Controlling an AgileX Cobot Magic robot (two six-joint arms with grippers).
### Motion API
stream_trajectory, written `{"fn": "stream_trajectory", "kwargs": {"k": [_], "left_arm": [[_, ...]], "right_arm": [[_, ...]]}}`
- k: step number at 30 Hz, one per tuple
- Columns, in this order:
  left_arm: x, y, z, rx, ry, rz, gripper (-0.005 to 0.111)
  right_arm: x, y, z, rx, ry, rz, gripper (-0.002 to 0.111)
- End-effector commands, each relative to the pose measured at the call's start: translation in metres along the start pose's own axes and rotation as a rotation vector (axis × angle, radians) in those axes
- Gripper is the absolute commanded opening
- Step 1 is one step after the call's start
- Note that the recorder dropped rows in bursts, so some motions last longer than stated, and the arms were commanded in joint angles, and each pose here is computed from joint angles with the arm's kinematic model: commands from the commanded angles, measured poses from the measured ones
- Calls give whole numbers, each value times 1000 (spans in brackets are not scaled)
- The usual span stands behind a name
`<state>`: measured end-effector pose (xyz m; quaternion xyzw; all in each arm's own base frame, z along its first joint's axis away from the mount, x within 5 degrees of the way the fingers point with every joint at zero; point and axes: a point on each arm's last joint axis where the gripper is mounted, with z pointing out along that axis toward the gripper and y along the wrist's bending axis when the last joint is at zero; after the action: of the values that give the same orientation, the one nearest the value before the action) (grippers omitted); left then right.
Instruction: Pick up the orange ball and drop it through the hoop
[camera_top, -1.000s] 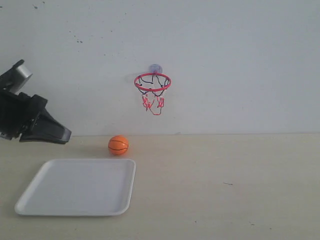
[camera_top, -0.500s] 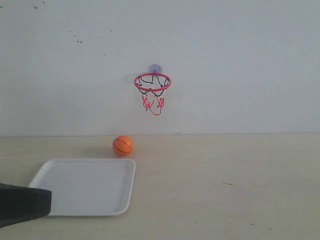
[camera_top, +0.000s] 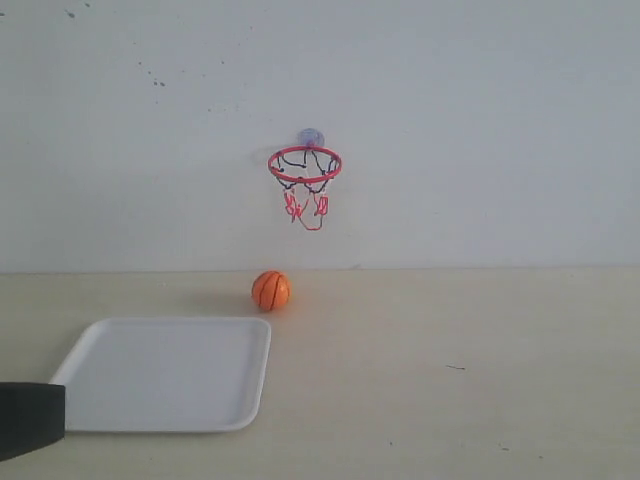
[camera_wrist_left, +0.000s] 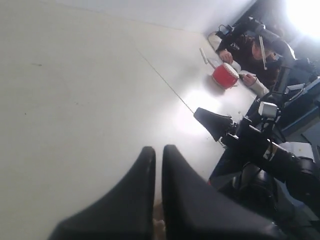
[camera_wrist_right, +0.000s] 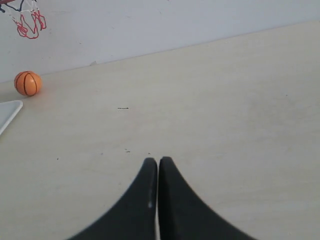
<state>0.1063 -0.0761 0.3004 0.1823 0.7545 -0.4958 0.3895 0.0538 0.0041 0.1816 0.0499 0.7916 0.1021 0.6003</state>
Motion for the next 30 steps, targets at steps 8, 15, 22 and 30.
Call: {"fn": "stream_trajectory", "kwargs": {"k": [8, 15, 22, 30], "left_arm": [[21, -54, -32, -87, -276, 227, 4], [12, -47, -37, -138, -391, -13, 4], [10, -37, -43, -295, -453, 41, 4], [34, -27, -66, -672, -476, 361, 4]], "right_arm": [[-2, 0, -1, 0, -17, -15, 0], [-2, 0, -1, 0, -17, -15, 0], [-2, 0, -1, 0, -17, -15, 0], [-2, 0, -1, 0, -17, -15, 0]]}}
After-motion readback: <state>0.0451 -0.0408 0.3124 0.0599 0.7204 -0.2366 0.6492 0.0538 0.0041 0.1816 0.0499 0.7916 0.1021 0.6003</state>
